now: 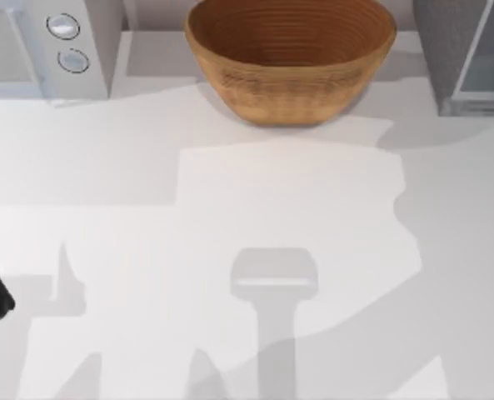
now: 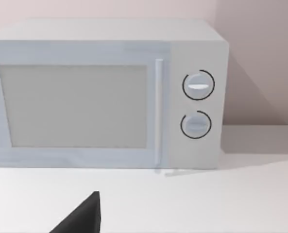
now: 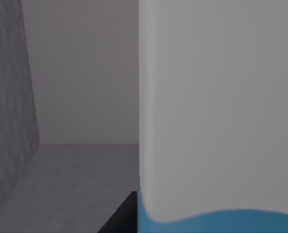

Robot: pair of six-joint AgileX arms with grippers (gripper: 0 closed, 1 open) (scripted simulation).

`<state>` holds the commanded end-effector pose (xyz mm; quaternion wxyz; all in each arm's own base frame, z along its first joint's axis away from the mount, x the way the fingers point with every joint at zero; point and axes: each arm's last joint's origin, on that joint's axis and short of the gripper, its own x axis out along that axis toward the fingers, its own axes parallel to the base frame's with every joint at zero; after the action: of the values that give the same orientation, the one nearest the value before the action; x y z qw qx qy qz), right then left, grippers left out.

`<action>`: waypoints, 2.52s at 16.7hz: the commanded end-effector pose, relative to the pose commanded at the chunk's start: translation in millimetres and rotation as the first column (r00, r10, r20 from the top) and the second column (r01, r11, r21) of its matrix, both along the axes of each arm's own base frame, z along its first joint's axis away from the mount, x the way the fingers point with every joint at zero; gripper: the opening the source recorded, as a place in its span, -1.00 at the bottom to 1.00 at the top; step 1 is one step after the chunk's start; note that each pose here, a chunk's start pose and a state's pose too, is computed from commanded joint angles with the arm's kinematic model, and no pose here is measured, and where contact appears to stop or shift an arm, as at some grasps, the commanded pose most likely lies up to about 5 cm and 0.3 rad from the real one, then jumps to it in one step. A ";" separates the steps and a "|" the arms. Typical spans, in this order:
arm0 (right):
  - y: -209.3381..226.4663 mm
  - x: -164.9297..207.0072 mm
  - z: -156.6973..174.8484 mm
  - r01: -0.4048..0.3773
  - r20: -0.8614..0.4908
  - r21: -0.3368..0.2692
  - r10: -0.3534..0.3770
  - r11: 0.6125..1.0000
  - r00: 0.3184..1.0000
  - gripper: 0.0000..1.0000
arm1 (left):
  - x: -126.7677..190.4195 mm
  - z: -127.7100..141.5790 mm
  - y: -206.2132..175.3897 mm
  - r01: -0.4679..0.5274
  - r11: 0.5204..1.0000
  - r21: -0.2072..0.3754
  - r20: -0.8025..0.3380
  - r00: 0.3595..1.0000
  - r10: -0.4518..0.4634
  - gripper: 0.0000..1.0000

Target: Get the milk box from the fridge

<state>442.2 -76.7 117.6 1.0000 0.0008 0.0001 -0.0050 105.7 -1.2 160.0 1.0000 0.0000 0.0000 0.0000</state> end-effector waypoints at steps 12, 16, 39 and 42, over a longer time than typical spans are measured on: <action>-1.3 0.2 14.6 0.002 0.010 -0.001 -0.002 1.000 1.000 -1.00 | 0.0 0.0 0.0 0.000 1.000 0.000 0.000 1.000 0.000 1.00; -1.3 -0.2 40.2 0.003 -0.009 0.003 -0.003 1.000 1.000 -1.00 | 0.0 0.0 0.0 0.000 1.000 0.000 0.000 1.000 0.000 1.00; 1.5 -99.4 47.0 -0.003 -0.009 0.007 0.003 1.000 1.000 -1.00 | 0.0 0.0 0.0 0.000 1.000 0.000 0.000 1.000 0.000 1.00; 6.6 -106.3 54.4 -0.006 -0.015 0.007 0.006 1.000 1.000 -1.00 | 0.0 0.0 0.0 0.000 1.000 0.000 0.000 1.000 0.000 1.00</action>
<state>336.0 -70.1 172.0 1.0000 0.0041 0.0077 -0.0018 105.7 -1.2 160.0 1.0000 0.0000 0.0000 0.0000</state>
